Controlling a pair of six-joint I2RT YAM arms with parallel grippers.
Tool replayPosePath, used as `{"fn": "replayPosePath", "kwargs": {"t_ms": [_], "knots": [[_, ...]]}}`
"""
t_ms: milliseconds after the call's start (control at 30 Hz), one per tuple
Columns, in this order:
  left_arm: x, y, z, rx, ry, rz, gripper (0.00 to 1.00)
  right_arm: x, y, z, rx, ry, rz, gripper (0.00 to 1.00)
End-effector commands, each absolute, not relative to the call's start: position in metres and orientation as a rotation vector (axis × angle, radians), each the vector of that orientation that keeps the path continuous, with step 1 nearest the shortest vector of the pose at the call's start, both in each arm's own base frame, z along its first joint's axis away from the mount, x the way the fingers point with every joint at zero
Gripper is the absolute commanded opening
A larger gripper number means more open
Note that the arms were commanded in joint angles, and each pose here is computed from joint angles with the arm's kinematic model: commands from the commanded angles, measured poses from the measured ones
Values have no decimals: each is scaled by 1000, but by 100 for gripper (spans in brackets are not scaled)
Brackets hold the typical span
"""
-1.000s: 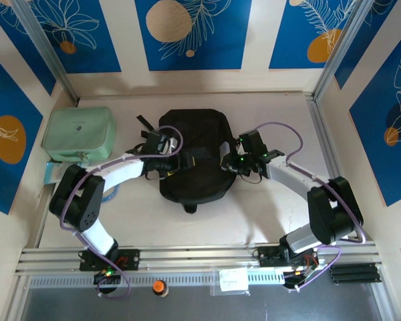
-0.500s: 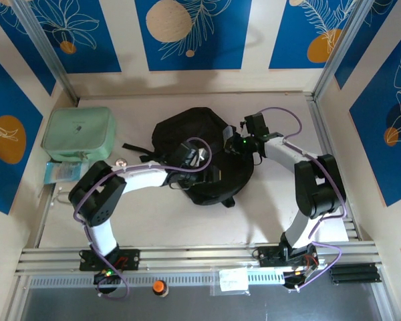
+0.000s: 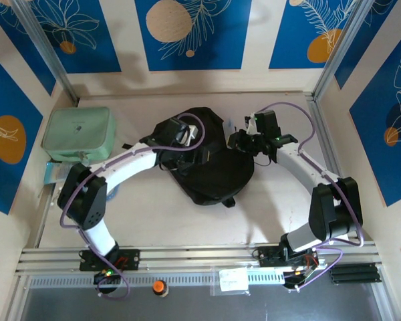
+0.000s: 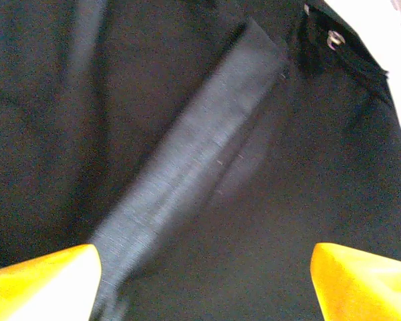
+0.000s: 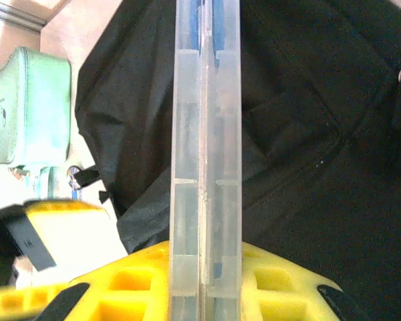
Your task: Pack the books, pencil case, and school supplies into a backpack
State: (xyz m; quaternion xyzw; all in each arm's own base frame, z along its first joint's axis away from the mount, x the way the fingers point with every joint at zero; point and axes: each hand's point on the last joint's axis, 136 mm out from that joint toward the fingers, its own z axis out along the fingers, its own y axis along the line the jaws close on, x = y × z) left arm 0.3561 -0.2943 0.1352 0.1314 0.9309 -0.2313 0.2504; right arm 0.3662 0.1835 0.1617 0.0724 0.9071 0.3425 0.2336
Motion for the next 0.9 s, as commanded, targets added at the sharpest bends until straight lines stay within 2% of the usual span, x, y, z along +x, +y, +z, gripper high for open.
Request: {"fn": "replayPosePath", "kwargs": {"t_ms": [0, 200, 333, 433, 733, 867], "knots": [[366, -287, 114, 489, 2592, -496, 77, 350, 189, 159, 199, 2527, 993, 10], [379, -305, 103, 527, 2622, -526, 59, 344, 192, 153, 223, 2548, 1005, 10], [371, -312, 101, 548, 2638, -597, 43, 342, 195, 153, 230, 2555, 1032, 9], [365, -317, 111, 587, 2602, -657, 34, 340, 201, 155, 220, 2564, 1068, 9], [351, -330, 120, 678, 2542, -755, 25, 332, 230, 154, 152, 2644, 1150, 9], [346, -332, 123, 727, 2506, -739, 24, 328, 239, 150, 153, 2676, 1181, 8]]}}
